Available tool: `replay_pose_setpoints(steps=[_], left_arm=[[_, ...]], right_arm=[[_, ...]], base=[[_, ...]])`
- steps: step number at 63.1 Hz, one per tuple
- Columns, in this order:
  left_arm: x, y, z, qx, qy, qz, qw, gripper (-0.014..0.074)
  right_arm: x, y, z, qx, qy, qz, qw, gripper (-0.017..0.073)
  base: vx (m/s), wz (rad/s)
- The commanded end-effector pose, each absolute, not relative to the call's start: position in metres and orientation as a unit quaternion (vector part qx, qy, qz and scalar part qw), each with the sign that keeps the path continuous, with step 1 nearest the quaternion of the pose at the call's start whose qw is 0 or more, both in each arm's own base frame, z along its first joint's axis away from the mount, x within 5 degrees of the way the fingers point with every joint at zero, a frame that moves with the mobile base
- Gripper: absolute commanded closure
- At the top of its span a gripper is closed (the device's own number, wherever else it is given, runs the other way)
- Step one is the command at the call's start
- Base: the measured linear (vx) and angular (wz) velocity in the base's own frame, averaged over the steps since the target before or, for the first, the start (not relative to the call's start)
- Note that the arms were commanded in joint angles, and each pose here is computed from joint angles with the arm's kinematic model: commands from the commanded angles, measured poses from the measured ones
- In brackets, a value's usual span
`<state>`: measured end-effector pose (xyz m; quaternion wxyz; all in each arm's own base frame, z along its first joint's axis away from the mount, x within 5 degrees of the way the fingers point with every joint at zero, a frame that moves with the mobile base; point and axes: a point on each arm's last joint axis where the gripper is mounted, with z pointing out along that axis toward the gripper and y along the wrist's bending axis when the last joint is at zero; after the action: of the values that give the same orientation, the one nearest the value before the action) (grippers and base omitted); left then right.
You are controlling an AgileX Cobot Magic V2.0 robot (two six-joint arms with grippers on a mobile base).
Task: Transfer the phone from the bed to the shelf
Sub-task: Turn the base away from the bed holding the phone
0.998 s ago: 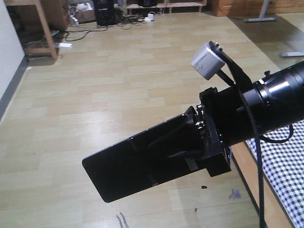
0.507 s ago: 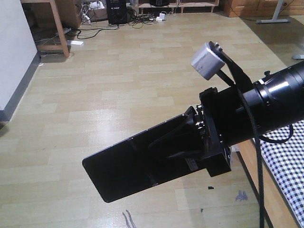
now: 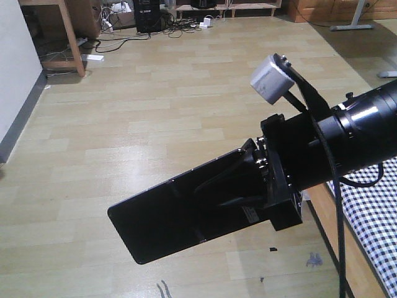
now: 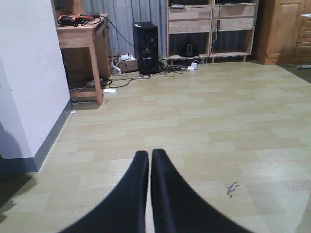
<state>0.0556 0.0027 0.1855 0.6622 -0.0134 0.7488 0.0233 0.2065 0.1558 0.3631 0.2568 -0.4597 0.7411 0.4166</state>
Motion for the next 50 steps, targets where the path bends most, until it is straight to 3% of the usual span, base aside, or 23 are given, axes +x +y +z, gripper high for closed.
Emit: replay_pose_setpoints(steps=[1,50], left_arm=[[0.0558,0.0029,0.1898,-0.017,0.725,0.022,0.688,0.0592],[0.0558,0.0029,0.1898,-0.017,0.725,0.022,0.688,0.0592]], right_arm=[[0.1936,0.1562,0.3830,-0.469,0.710,0.452,0.267,0.0561],[0.1936,0.1562,0.3830,-0.468,0.711,0.452,0.266,0.0561]], base=[[0.07,0.01],[0.10,0.10]])
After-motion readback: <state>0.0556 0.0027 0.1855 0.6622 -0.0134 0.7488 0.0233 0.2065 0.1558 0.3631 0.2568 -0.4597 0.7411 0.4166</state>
